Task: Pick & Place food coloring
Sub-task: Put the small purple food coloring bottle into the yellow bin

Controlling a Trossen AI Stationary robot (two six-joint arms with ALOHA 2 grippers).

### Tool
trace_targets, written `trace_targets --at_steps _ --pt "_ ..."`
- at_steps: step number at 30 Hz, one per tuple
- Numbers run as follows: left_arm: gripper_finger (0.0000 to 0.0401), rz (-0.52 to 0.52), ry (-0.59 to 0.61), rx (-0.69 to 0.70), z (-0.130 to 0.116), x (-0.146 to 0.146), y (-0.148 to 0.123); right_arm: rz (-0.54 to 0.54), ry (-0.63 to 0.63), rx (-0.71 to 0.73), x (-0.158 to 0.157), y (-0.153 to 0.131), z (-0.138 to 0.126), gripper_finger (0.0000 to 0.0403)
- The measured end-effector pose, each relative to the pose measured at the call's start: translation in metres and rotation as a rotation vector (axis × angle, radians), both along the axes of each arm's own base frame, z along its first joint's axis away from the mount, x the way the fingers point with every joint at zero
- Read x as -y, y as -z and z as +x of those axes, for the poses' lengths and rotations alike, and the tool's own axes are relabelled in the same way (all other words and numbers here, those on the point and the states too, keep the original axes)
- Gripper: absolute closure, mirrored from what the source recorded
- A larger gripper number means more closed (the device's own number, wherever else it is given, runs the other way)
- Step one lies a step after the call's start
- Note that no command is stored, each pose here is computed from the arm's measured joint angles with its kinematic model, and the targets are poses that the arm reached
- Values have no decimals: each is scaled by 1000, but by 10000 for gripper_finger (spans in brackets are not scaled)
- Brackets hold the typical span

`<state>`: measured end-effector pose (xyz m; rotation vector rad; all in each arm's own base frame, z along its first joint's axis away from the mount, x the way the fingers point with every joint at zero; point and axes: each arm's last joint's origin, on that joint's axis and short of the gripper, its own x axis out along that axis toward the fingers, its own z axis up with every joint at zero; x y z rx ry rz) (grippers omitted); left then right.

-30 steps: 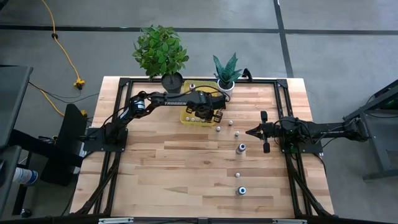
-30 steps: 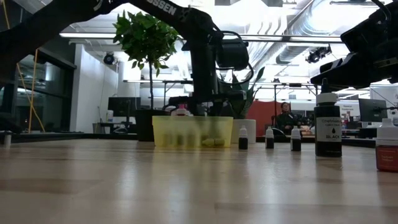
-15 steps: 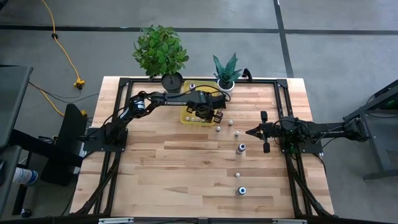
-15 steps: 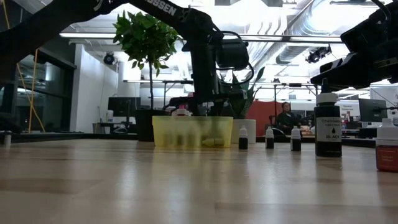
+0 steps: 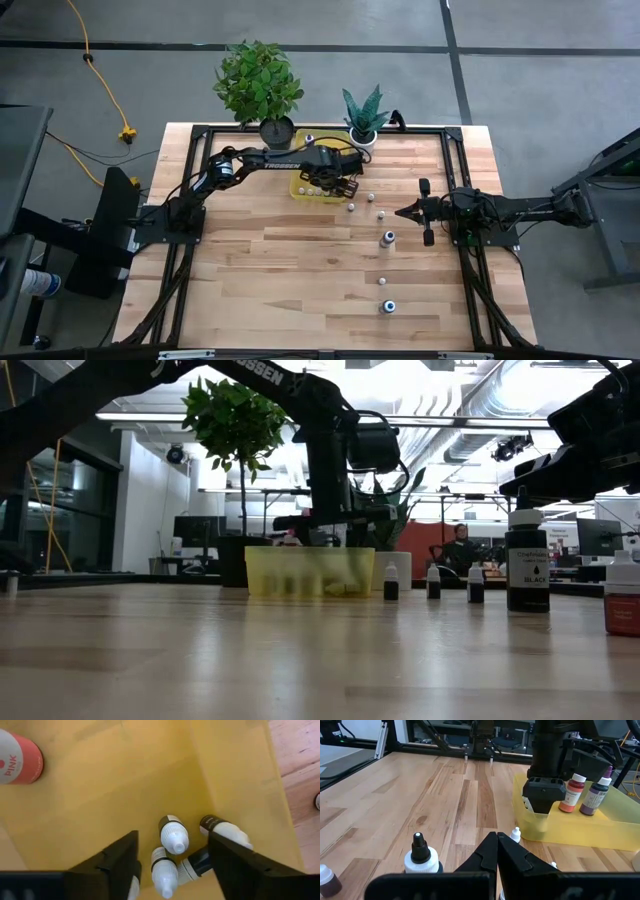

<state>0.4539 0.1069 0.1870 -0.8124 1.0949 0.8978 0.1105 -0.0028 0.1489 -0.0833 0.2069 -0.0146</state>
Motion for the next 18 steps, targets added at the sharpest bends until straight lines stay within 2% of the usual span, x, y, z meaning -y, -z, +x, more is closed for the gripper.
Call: trace_targets --at_steps 6,15,18 --pt "121 6 -16 13 -2 -7 -5 0 0 0 0 0 0 402" --pt "117 30 -7 57 -7 -18 -23 0 0 0 0 0 0 402" --pt "117 28 30 64 -6 -18 -29 0 0 0 0 0 0 402"
